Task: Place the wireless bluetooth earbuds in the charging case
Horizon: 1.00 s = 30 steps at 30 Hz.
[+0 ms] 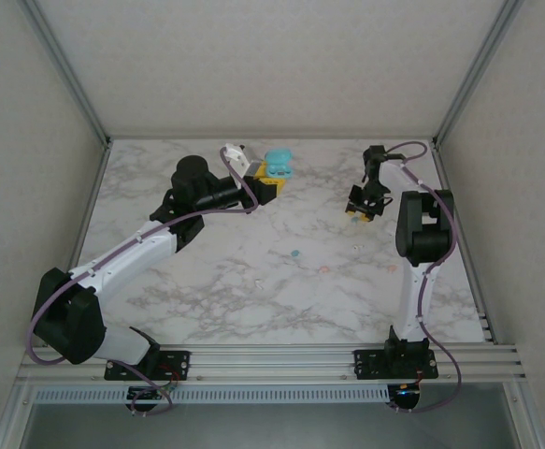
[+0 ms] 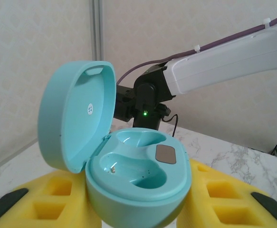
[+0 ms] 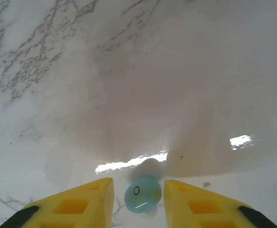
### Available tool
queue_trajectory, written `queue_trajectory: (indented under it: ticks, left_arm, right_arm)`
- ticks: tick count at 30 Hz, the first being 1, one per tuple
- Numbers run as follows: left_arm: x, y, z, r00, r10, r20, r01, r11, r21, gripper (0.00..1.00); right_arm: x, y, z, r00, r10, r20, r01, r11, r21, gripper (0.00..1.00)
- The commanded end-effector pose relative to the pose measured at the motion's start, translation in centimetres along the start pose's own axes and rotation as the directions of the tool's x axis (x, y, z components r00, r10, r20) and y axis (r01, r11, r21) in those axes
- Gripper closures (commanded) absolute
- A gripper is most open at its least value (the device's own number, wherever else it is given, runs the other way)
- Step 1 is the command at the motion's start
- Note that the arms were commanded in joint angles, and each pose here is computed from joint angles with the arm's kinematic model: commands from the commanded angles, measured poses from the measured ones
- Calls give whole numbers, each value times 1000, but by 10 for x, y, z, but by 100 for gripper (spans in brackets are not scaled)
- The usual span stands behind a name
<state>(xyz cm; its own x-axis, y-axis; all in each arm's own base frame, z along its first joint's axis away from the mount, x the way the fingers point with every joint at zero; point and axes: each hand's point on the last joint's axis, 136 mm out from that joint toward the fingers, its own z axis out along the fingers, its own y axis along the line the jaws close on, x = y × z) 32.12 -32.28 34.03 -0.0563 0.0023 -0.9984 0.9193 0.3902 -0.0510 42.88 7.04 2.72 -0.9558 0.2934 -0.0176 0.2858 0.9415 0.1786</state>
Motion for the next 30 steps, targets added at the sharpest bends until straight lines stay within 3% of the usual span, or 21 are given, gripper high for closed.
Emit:
queue_trajectory:
  ticks: [1, 30]
  left_arm:
    - [-20, 1, -5, 999, 36, 38, -35, 999, -16, 74]
    - [-20, 1, -4, 999, 29, 34, -28, 999, -15, 74]
  right_arm:
    - [4, 2, 3, 1000, 7, -27, -7, 1000, 18, 68]
    - [2, 3, 6, 984, -165, -68, 171, 981, 92, 72]
